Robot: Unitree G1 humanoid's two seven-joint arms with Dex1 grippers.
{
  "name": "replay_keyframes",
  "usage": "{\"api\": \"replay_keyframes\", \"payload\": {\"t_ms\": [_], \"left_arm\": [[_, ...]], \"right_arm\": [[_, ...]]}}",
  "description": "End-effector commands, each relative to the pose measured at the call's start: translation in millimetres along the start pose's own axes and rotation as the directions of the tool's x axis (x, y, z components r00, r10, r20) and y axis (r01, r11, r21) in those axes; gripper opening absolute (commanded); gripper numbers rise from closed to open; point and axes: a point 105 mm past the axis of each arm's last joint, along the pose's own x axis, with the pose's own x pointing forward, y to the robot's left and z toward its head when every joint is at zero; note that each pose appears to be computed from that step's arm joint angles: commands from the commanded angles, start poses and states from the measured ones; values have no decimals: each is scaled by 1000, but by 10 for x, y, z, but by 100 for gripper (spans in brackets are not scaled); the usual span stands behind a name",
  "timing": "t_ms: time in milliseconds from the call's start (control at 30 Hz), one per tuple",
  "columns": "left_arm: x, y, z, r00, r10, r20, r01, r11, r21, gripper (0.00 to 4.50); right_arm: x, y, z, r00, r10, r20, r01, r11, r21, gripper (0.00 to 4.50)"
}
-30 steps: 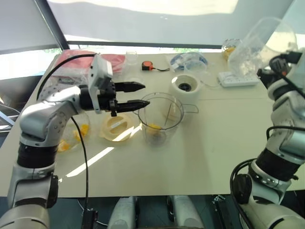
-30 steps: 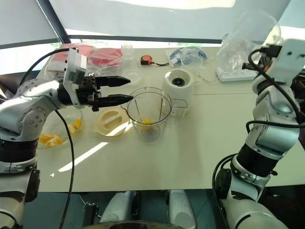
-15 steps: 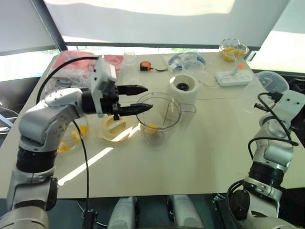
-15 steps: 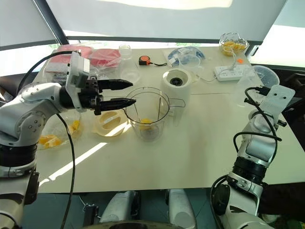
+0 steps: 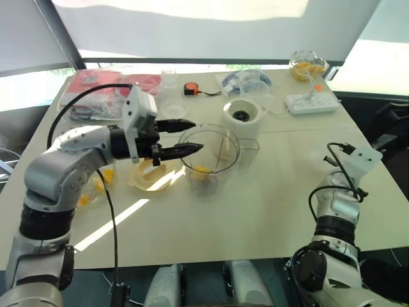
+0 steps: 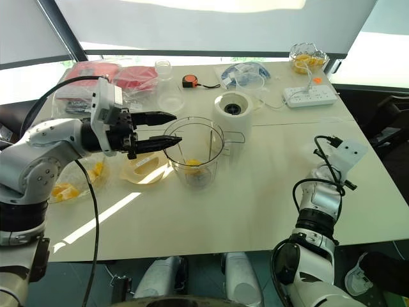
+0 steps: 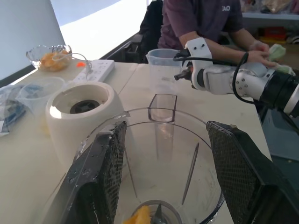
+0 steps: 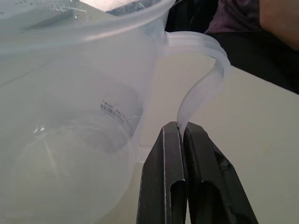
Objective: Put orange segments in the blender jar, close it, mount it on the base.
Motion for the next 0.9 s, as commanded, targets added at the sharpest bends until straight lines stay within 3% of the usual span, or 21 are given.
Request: {"api": "replay_keyframes", "payload": {"t_ms": [33, 200, 233, 333, 467, 533, 700, 900], "left_arm": [[-37, -24, 98, 1000, 6, 23, -7, 999, 35, 283], [-30, -26, 73, 1000, 9, 16, -9, 999, 35, 283], [-29, -29, 66, 1000, 7, 15, -8, 999, 35, 283], [-26, -33, 58, 1000, 4, 13, -5, 999, 33, 283], [-23, -29, 56, 1000, 1, 13, -1, 1000, 31, 283], [-23, -26, 49, 1000, -1, 11, 1, 1000, 30, 283], [-48, -10, 34, 1000, -3, 3, 3, 1000, 28, 283], [-59, 27, 11, 1000, 2, -2, -2, 1000, 28, 283]], "right_arm": [[-16, 35, 79, 999, -3, 52, 2, 1000, 11, 3], [-30, -15, 0, 998, -25, 51, 27, 999, -27, 3], [-33, -25, -16, 998, -29, 50, 30, 999, -33, 28], [-41, -48, -60, 998, -38, 41, 40, 998, -46, 134], [-54, -63, -96, 998, -47, 30, 49, 997, -58, 356], [-78, -78, -96, 998, -52, 34, 54, 996, -67, 444], [-290, -138, 20, 996, -16, 90, 23, 997, -77, 444], [-572, -109, -17, 992, 105, 71, -95, 986, -135, 444]]}}
